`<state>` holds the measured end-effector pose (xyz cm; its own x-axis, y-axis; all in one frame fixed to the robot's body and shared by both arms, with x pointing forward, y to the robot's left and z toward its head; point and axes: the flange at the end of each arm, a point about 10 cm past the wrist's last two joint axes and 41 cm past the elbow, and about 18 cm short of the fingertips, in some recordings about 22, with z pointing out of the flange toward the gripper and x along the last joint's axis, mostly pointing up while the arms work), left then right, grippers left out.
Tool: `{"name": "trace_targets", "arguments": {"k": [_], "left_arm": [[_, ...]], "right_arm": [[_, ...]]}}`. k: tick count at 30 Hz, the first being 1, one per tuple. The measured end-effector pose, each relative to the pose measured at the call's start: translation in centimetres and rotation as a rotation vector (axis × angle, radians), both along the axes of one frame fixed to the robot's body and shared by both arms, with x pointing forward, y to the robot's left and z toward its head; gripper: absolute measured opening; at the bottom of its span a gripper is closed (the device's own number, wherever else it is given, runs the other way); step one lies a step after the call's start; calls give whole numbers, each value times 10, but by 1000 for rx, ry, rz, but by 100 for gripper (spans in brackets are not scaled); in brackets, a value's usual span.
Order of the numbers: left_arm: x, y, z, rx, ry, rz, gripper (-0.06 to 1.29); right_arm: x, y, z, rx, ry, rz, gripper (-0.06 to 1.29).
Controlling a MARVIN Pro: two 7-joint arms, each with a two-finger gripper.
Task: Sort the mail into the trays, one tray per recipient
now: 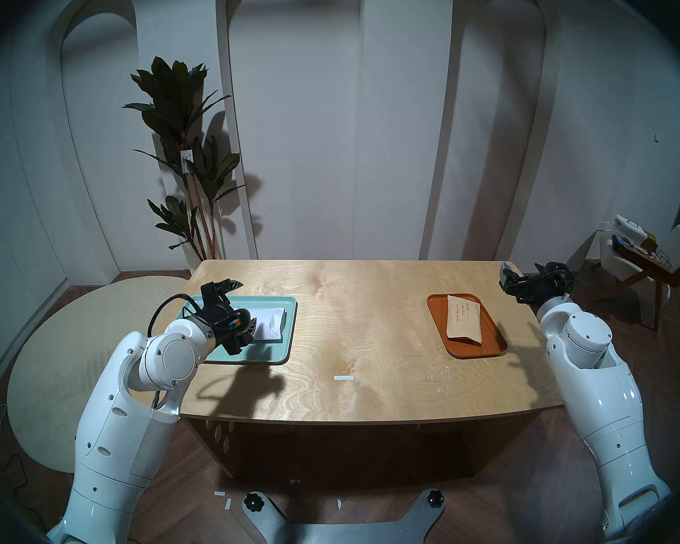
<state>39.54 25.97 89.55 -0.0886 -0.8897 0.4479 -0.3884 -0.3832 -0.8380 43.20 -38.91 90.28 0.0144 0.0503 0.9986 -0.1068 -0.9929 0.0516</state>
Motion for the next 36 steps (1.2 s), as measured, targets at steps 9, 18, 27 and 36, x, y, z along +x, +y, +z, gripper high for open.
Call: {"name": "trace_targets", "arguments": {"k": [9, 18, 27, 36], "left_arm": [[0, -33, 49, -318, -56, 13, 120], [11, -74, 74, -661, 3, 38, 120], [36, -83, 72, -922, 92, 173, 120], [61, -90, 75, -1084, 103, 304, 120]], "right_arm": [[0, 0, -1, 0, 2, -1, 125], [0, -1, -1, 0, 2, -1, 125], [0, -1, -1, 0, 2, -1, 125], [0, -1, 0, 0, 1, -1, 125]]}}
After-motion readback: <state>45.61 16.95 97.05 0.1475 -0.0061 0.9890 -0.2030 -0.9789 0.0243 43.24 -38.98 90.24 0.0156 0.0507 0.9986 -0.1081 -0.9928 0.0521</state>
